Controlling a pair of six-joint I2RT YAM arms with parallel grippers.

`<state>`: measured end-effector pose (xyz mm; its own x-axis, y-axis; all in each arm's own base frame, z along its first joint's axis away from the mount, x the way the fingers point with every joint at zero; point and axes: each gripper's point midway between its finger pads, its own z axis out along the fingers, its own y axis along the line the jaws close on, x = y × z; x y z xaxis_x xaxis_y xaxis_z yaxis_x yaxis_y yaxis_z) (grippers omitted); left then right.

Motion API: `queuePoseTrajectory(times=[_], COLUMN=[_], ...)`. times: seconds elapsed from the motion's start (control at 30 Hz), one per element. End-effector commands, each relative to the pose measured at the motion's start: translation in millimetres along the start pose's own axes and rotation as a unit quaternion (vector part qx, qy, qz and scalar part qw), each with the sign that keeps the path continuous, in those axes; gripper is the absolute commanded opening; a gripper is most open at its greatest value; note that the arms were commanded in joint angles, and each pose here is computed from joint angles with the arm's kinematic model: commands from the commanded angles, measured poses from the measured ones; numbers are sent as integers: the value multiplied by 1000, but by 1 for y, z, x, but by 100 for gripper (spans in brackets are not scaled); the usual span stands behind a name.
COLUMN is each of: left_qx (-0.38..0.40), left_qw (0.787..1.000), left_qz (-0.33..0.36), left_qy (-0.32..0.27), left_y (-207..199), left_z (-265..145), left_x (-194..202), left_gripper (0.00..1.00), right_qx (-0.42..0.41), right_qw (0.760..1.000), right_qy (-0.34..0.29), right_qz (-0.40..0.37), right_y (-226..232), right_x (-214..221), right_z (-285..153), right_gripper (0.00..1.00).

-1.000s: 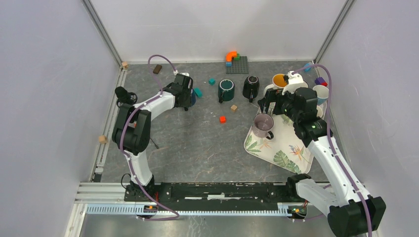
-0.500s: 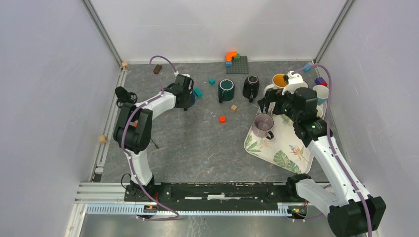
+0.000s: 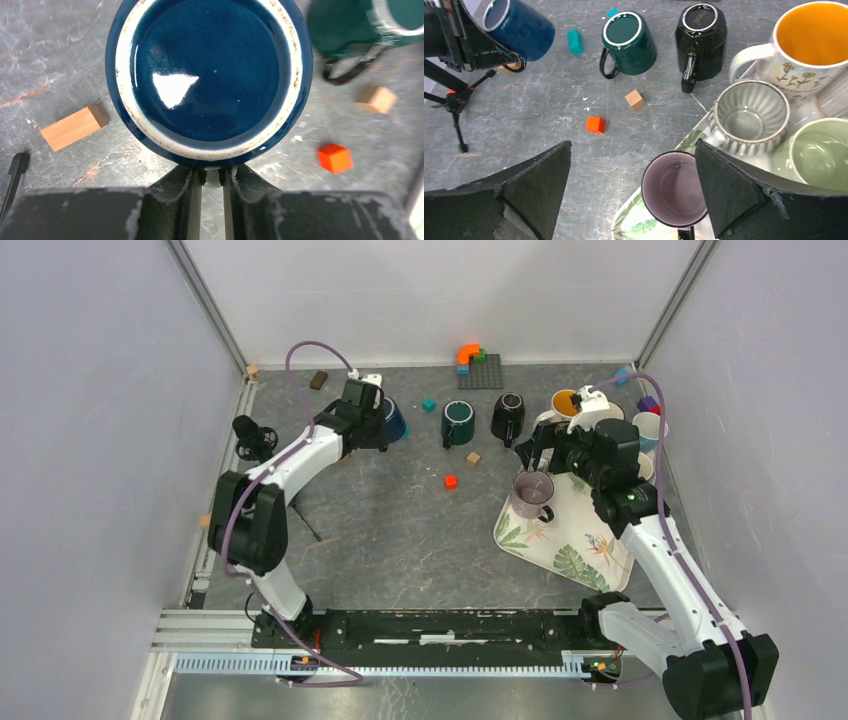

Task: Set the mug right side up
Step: Turn over the cup at the center of the board.

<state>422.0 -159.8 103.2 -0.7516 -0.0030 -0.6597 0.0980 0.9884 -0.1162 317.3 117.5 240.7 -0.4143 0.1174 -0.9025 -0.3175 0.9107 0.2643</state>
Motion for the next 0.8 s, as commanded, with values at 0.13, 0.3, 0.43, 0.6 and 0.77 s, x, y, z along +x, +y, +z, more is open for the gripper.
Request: queuePoseTrajectory(times=[0.13,0.3,0.43,0.6,0.77], left_qx=[211,310,380,439,498], left_qw=[968,938,910,880,846], left_qz=[-13,-13,-20,-23,-26], left_qy=[-137,-155,-164,-179,-187], left_y=[-90,-131,-157,-178,-198], left_z=[-107,-155,-188,-222,-254], left_x=[-78,-84,-88,-90,-91], left_gripper=[2,2,2,2,2], right_qx=[-96,-165,-200,-254,-290], right_qw=[994,982,972,956,943], right_qy=[-37,-55,-90,-107,-125], right_qz=[33,65,82,99,109], right_y=[35,59,70,90,103], right_x=[-12,-18,-24,-34,-38], right_z=[7,7,-1,-9,-19], right_gripper=[98,98,98,98,98])
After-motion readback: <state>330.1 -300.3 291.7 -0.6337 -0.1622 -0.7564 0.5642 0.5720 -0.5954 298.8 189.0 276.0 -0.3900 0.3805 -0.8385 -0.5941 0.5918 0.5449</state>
